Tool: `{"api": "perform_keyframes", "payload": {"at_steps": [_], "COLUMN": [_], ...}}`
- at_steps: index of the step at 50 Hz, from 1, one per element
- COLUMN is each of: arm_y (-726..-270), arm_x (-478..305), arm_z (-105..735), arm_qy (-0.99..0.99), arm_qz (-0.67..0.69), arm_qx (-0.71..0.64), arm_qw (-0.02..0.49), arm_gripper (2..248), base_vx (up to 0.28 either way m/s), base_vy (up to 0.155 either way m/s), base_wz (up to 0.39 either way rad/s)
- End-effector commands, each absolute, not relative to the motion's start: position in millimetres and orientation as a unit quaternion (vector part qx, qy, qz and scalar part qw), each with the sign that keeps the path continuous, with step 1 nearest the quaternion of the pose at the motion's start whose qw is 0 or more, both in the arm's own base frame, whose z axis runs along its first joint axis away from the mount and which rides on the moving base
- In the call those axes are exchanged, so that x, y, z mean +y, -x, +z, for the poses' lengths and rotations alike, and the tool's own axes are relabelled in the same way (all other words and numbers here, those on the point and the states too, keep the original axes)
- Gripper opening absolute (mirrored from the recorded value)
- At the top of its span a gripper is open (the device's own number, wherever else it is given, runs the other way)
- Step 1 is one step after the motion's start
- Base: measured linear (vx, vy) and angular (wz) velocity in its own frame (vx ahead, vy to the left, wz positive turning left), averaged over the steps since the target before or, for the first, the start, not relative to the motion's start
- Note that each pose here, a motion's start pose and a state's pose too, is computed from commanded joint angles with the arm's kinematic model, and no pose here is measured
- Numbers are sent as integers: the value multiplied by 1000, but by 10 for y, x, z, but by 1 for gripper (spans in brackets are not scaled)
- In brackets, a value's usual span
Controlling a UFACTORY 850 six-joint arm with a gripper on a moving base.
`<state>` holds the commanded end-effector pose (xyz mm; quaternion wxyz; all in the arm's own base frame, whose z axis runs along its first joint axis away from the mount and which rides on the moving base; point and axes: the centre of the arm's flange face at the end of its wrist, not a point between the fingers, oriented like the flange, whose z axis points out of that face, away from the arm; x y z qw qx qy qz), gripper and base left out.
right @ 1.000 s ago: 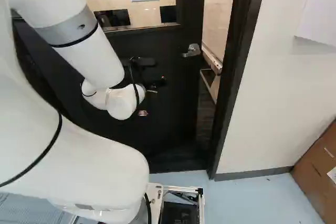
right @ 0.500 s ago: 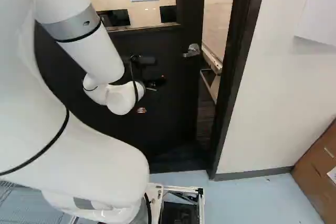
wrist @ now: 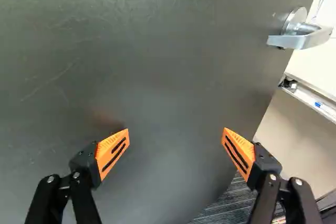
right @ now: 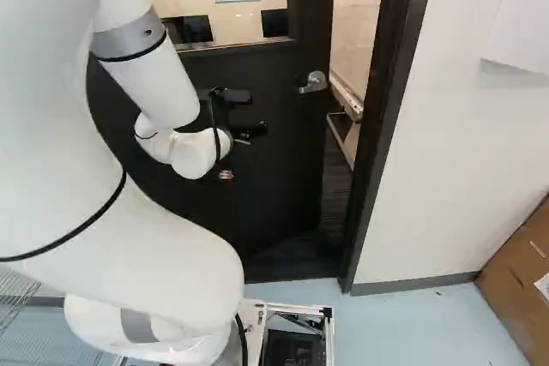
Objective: Open the door and move inside
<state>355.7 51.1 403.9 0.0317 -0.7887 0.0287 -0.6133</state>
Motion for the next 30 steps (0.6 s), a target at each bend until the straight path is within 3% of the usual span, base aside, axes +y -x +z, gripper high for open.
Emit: {"api": "perform_keyframes", "payload": {"at_steps": [30], "arm_y": [-3869], "arm_x": [780], "arm_z": [4043], "arm_qy": [791], "arm_qz": [-608], "arm_qx": [55], "arm_qw": [40], "arm_gripper": [247], "base_vx": [0], "base_vy": [0], "base_wz": [0]}}
